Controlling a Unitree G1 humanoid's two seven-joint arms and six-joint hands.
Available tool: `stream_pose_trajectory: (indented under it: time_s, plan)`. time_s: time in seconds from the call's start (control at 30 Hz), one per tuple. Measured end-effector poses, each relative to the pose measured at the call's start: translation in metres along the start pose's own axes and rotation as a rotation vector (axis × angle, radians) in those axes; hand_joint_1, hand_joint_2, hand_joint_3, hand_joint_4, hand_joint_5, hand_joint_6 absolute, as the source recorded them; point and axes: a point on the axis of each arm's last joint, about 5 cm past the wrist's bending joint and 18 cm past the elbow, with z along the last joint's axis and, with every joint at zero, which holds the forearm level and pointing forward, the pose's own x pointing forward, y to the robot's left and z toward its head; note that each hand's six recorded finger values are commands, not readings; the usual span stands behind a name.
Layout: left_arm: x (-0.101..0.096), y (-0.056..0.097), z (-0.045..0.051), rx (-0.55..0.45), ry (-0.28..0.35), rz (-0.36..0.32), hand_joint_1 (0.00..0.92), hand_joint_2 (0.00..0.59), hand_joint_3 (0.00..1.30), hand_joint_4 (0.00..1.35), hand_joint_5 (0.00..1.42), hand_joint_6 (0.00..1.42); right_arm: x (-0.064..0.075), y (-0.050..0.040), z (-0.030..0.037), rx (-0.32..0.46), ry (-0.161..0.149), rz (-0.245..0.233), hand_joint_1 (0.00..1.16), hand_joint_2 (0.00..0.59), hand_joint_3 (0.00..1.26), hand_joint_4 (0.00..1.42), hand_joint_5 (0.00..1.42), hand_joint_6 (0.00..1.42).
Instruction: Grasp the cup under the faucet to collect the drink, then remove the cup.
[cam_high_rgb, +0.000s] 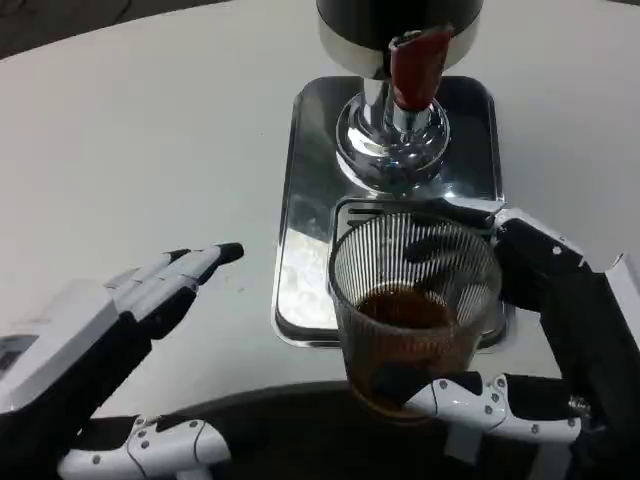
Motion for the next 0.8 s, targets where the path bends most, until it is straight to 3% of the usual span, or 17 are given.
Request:
stream_pose_trajectory:
  time_s: [0.8]
  plan:
    - [-0.011, -0.002, 0.0035, 0.024, 0.02, -0.035, 0.0, 0.07, 0.02, 0.0, 0.0, 0.03, -0.002, -0.001, -0.0013, 0.002, -0.013, 0.082, 1.02, 0.112, 0.79, 0.91, 1.07, 0.99]
